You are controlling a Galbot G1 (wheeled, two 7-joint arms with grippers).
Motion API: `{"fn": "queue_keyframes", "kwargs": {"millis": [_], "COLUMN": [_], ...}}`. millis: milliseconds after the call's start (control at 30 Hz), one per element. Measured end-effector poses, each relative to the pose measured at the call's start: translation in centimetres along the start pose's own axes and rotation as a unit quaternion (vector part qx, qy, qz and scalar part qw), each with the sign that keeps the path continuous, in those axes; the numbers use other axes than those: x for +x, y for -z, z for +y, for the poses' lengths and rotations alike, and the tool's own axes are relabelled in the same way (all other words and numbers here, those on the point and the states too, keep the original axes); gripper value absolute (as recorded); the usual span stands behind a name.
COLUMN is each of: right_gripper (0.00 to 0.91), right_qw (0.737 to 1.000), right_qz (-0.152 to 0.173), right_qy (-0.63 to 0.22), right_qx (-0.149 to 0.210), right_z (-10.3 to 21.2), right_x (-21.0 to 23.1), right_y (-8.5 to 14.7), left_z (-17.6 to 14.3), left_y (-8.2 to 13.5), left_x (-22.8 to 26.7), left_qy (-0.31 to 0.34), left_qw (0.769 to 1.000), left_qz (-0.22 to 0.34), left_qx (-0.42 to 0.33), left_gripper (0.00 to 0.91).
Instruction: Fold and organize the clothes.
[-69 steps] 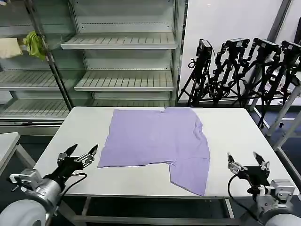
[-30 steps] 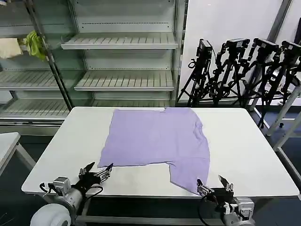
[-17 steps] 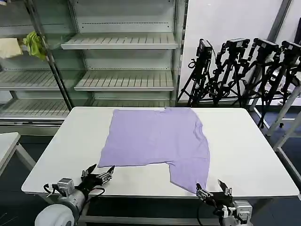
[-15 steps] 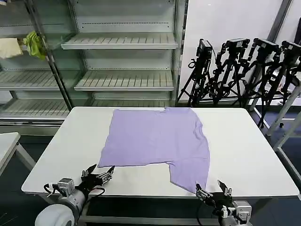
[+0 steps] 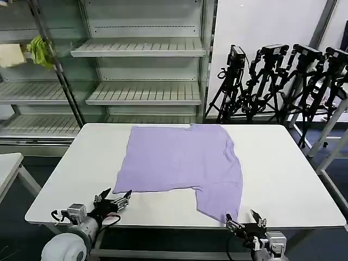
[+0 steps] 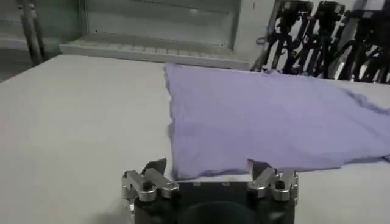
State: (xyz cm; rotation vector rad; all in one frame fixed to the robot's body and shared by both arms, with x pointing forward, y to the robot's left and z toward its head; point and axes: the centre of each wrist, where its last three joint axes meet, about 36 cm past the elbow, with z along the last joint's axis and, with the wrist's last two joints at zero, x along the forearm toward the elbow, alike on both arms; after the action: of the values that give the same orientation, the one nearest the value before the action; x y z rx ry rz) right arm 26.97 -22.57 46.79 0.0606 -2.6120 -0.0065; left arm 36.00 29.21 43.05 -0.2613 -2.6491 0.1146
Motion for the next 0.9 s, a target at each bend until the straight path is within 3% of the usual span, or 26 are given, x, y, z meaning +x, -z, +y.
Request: {"fn": "queue_keyframes", "kwargs": {"millis": [367,533,600,633,700,733,800,900], "right_gripper": [0.907,0.816,0.705,0.695,0.615,0.524,0.423,0.373], "right_qw": [1.0,1.0,1.0,1.0,1.0,1.0,1.0,1.0], "right_qz": [0.0,0.001,0.001,0.002,0.003,0.004,0.005,0.006], "right_qy": [-0.002,-0.001,0.0,0.0,0.002,0.003,0.005,0.007], "right_qx": [0.006,0.009,0.009,0.009,0.009,0.009,0.011,0.012], "right_z": [0.05,0.13,0.18,0.2,0.27,0.31,0.4,0.46], "right_x": [-0.42,-0.65,-0.74,-0.78,-0.86,-0.88,-0.92,-0.99], "right_y": [-0.13,-0.21,-0.26,-0.3,-0.39,-0.44,-0.57,-0.72], "left_z": [0.31,0.34,0.34,0.33,0.31,0.29,0.24,0.19], "left_y": [-0.32,-0.38,-0.4,-0.41,-0.43,-0.44,-0.46,-0.49], "left_x": [-0.67,-0.82,-0.83,-0.83,-0.84,-0.84,-0.84,-0.87], "left_qy": [0.003,0.003,0.003,0.003,0.003,0.003,0.003,0.003], "left_qw": [1.0,1.0,1.0,1.0,1.0,1.0,1.0,1.0], "left_qz": [0.003,0.003,0.004,0.004,0.004,0.004,0.004,0.004], "left_qx": [-0.004,-0.005,-0.006,-0.007,-0.008,-0.009,-0.009,-0.01], "left_gripper": [0.907,0.907,0.907,0.897,0.806,0.776,0.756,0.756]}}
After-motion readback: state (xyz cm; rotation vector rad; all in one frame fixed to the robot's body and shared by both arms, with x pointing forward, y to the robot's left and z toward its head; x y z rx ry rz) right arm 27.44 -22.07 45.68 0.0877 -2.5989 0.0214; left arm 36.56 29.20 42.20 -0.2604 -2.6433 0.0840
